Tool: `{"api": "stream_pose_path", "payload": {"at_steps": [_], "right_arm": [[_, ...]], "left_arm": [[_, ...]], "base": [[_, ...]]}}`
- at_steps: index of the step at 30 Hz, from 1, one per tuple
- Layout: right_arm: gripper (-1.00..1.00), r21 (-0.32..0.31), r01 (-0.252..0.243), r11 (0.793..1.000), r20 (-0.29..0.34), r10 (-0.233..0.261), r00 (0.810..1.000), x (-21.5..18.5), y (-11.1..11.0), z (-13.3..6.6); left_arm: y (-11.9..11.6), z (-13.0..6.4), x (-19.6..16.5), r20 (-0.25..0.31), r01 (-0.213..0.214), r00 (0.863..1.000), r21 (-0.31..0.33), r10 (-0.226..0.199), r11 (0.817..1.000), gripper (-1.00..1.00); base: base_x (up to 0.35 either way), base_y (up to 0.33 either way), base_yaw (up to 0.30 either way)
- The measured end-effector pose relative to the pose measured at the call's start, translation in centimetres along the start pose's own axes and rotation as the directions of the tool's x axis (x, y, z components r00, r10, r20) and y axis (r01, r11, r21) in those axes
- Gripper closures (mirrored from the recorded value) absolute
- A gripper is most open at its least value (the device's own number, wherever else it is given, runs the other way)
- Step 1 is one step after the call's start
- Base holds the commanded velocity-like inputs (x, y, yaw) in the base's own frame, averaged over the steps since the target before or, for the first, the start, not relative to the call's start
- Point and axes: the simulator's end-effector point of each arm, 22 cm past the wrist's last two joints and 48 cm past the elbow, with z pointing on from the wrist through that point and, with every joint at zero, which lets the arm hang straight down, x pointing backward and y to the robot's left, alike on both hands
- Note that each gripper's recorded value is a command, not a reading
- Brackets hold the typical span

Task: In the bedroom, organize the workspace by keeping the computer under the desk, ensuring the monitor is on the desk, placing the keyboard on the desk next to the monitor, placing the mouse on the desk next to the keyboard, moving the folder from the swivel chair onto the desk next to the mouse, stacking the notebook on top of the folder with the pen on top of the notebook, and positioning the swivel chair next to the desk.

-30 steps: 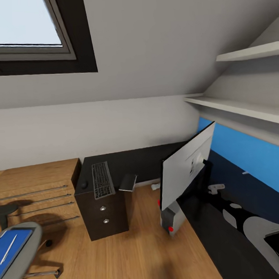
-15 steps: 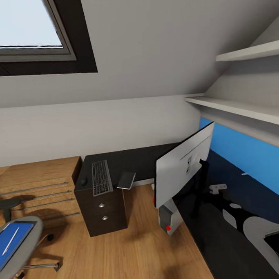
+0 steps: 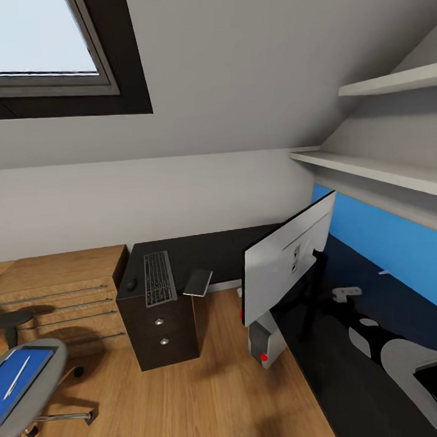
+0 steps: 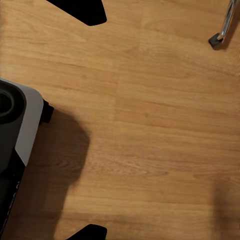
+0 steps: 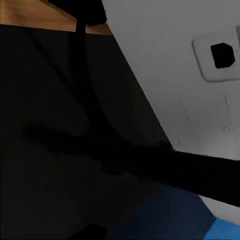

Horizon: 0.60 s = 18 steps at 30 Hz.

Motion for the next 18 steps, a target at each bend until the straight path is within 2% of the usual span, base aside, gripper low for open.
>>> {"api": "stream_pose_path", "payload": {"at_steps": [4, 7, 9, 12, 18], "right_arm": [[-1.0, 0.149, -0.001, 0.989, 0.018, -0.002, 1.0, -0.5, -3.0, -0.2], [-1.0, 0.215, -0.019, 0.976, 0.024, 0.014, 1.0, -0.4, -3.3, -0.3], [-1.0, 0.286, -0.032, 0.958, 0.026, 0.025, 0.999, -0.3, -3.9, -0.5], [-1.0, 0.33, -0.038, 0.943, 0.029, 0.03, 0.999, -0.3, -4.2, -0.7], [-1.0, 0.343, -0.048, 0.938, 0.035, 0.038, 0.999, -0.4, -3.6, -0.7]], "left_arm": [[0.0, 0.0, 0.0, 0.0, 0.0, 1.0, 0.0, 0.0, 1.0, -1.0], [-0.1, 0.0, 0.0, 0.002, 0.0, 1.0, 0.001, 0.0, 1.0, -1.0], [-0.1, 0.0, 0.0, 0.003, 0.001, 1.0, 0.001, -0.001, 1.0, -1.0], [-0.1, 0.0, -0.1, 0.003, 0.001, 1.0, 0.0, -0.001, 1.0, -1.0], [-0.2, 0.0, -0.5, 0.019, 0.008, 1.0, 0.001, -0.008, 1.0, -1.0]], "base": [[0.0, 0.0, 0.0], [0.0, 0.0, 0.0], [0.0, 0.0, 0.0], [0.0, 0.0, 0.0], [0.044, 0.0, 0.0]]}}
